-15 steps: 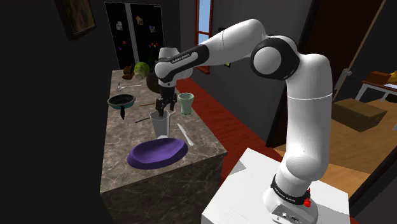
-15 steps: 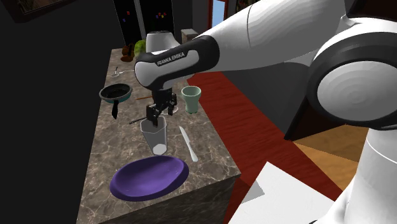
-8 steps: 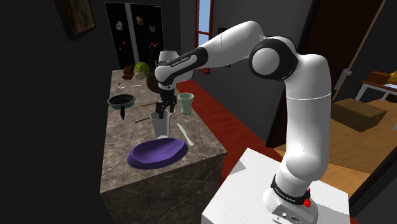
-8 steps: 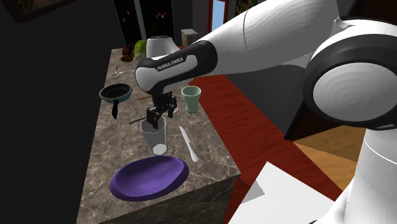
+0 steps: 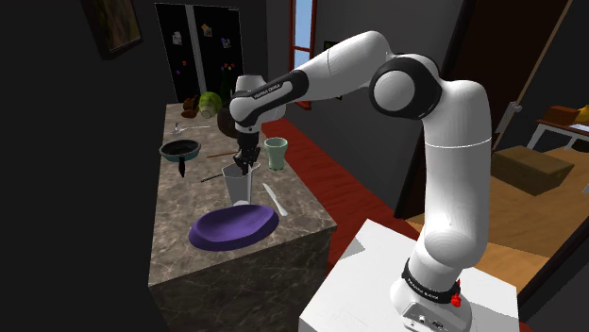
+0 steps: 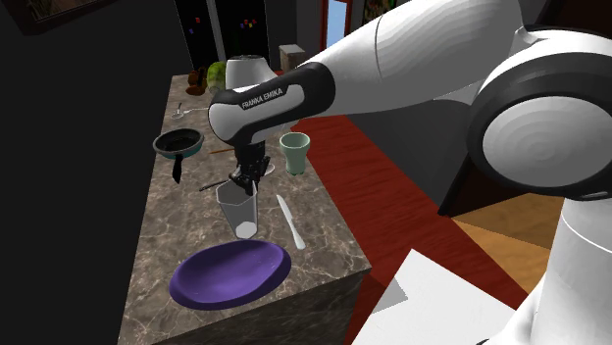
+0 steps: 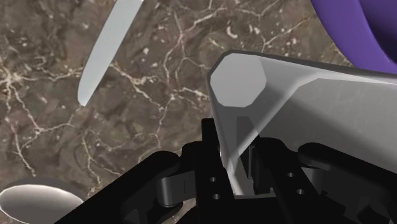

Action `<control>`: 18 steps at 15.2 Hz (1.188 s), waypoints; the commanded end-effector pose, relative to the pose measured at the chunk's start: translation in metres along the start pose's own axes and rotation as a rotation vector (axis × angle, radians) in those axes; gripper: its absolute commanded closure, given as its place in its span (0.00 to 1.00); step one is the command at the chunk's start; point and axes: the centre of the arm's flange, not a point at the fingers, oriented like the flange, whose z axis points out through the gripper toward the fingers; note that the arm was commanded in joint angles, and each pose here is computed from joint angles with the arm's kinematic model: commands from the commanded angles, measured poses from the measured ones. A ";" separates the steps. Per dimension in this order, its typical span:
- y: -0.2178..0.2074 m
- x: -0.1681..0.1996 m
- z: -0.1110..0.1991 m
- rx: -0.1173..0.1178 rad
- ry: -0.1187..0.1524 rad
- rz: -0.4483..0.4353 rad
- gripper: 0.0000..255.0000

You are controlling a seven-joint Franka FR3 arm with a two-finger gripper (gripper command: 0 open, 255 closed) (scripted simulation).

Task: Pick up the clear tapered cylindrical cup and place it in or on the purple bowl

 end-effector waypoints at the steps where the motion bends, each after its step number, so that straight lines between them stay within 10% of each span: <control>1: 0.000 0.000 0.000 0.000 0.000 0.000 1.00; 18: -0.008 0.003 -0.073 0.000 0.000 0.000 1.00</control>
